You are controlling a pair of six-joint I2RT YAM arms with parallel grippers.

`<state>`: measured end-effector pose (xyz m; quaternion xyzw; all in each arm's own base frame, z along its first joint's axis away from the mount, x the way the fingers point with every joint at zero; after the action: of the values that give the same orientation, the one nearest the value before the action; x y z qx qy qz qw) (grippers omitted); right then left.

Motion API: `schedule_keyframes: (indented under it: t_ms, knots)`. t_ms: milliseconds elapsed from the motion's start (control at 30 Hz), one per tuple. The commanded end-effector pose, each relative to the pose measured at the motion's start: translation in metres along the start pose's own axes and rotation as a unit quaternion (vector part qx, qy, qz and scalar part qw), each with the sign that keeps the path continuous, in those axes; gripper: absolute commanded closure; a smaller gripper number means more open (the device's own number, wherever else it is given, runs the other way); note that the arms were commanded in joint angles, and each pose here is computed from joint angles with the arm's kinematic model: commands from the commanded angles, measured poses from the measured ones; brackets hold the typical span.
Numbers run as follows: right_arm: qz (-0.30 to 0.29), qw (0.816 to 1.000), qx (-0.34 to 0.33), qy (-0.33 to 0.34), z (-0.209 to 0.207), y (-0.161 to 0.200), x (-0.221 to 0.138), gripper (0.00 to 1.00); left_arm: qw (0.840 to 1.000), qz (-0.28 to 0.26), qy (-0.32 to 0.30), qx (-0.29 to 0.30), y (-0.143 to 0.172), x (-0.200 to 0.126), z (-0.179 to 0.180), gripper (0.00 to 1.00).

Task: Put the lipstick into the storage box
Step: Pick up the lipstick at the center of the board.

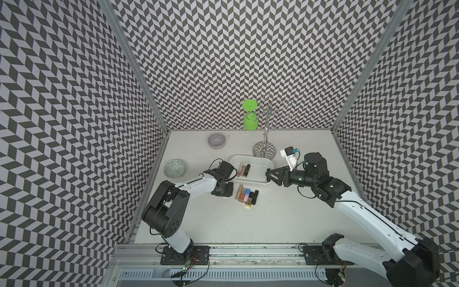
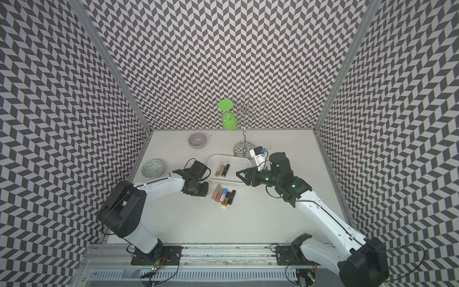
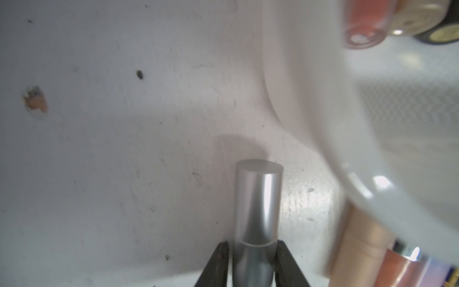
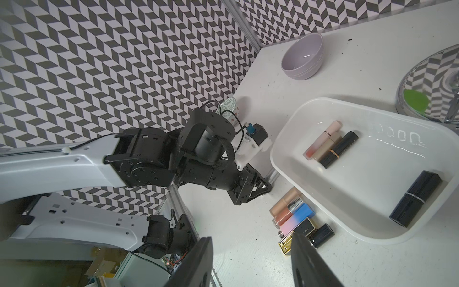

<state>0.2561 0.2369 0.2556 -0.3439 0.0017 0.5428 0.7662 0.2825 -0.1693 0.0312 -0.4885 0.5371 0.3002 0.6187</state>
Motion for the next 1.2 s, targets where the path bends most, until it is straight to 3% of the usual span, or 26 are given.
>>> schedule_keyframes:
  t_ms: [0, 267, 667, 967, 1167]
  knots:
    - [-0.016, 1.000, -0.007, -0.014, 0.006, -0.007, 0.001, 0.45, 0.997, 0.073, -0.012, 0.005, 0.043, 0.018, 0.006, 0.69]
    - [-0.020, 1.000, -0.007, -0.014, 0.006, -0.008, 0.000, 0.45, 0.997, 0.076, 0.010, -0.001, 0.046, 0.017, -0.001, 0.77]
    - [0.013, 1.000, 0.007, 0.005, -0.009, -0.007, 0.020, 0.45, 0.992, 0.003, 0.102, -0.070, 0.028, -0.034, -0.022, 0.77]
    - [0.094, 0.995, 0.033, -0.016, -0.011, -0.005, 0.051, 0.44, 0.966, -0.105, 0.205, -0.113, 0.004, -0.094, -0.039, 0.76]
    - [0.109, 0.992, 0.037, -0.052, 0.002, -0.012, 0.053, 0.44, 0.930, -0.194, 0.300, -0.086, -0.029, -0.142, -0.064, 0.75]
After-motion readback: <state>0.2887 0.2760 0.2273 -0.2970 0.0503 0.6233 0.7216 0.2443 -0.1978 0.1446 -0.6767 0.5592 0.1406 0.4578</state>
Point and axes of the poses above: each gripper's point midway between its finger pads, its own x axis out along the fingers, its own z axis along the line the jaws close on, y = z × x, the point moved 1 cm from there along -x, back along the fingers, and after that the axes turned 14 degrees about x, right-handed, at the moved point
